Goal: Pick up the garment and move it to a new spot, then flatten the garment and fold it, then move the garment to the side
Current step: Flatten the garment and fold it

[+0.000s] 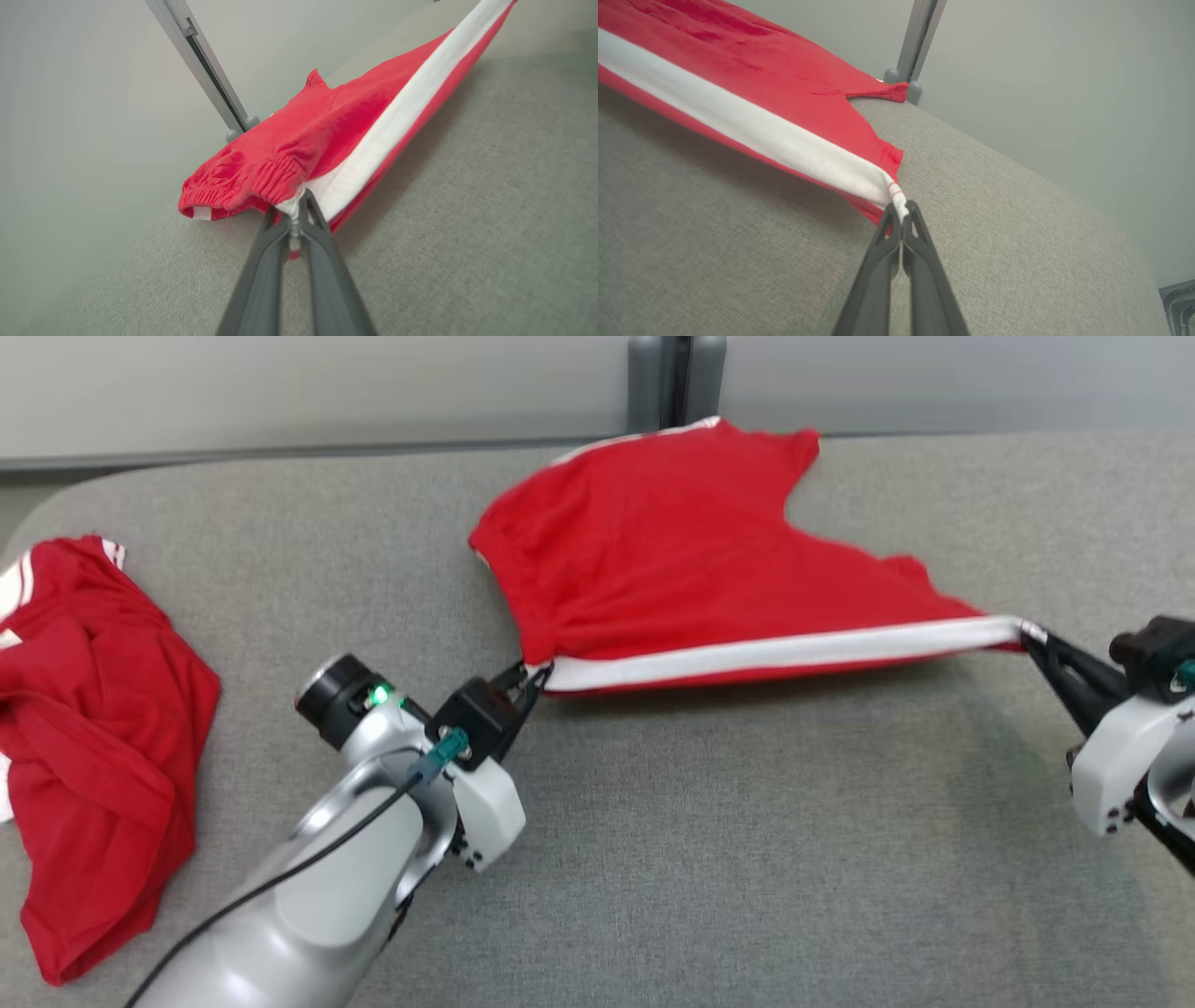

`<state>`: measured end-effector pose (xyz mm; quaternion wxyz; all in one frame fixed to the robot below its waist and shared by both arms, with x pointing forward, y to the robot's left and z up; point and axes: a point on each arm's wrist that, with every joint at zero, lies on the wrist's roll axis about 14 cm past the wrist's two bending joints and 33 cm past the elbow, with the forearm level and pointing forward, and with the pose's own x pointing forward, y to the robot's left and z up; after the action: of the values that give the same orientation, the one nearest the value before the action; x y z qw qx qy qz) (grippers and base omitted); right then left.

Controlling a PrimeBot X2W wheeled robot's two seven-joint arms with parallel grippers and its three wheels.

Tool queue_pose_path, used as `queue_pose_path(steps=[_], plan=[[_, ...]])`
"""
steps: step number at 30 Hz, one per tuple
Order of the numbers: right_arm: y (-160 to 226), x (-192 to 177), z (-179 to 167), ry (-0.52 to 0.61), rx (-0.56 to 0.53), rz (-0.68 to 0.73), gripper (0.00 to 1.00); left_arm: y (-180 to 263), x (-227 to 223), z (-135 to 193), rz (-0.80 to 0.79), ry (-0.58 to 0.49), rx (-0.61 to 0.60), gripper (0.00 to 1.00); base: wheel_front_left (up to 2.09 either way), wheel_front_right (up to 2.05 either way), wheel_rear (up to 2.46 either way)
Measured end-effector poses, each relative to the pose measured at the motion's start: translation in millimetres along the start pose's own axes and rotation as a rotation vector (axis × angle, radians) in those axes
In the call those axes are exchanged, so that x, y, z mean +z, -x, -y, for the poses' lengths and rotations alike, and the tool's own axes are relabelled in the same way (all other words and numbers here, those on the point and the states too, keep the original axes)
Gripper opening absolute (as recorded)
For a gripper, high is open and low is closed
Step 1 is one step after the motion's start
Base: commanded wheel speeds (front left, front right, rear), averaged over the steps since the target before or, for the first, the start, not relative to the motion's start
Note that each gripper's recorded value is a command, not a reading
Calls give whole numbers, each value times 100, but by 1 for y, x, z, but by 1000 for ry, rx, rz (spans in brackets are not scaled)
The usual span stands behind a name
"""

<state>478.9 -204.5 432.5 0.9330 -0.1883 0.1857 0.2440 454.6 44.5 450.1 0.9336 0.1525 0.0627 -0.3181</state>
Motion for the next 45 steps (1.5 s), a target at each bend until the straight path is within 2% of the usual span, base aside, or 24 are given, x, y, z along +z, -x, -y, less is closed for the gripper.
queue_pose_path(steps=[8,20,25,30,36,45], plan=[[35,-13,-15,-42,45,-83,0,31,-9,29,-18,68,-31,0,0,0,0],[109,-36,-49,-28,170,-255,0,80,-37,82,-80,216,-79,0,0,0,0],[137,-47,-48,8,177,-327,0,94,-36,102,-71,250,-91,0,0,0,0],[153,-42,-48,16,193,-329,0,108,-36,112,-70,259,-103,0,0,0,0],[146,-23,-32,35,169,-284,0,109,-16,98,-10,265,-56,0,0,0,0],[94,20,6,98,118,-189,0,78,31,57,128,306,25,0,0,0,0]])
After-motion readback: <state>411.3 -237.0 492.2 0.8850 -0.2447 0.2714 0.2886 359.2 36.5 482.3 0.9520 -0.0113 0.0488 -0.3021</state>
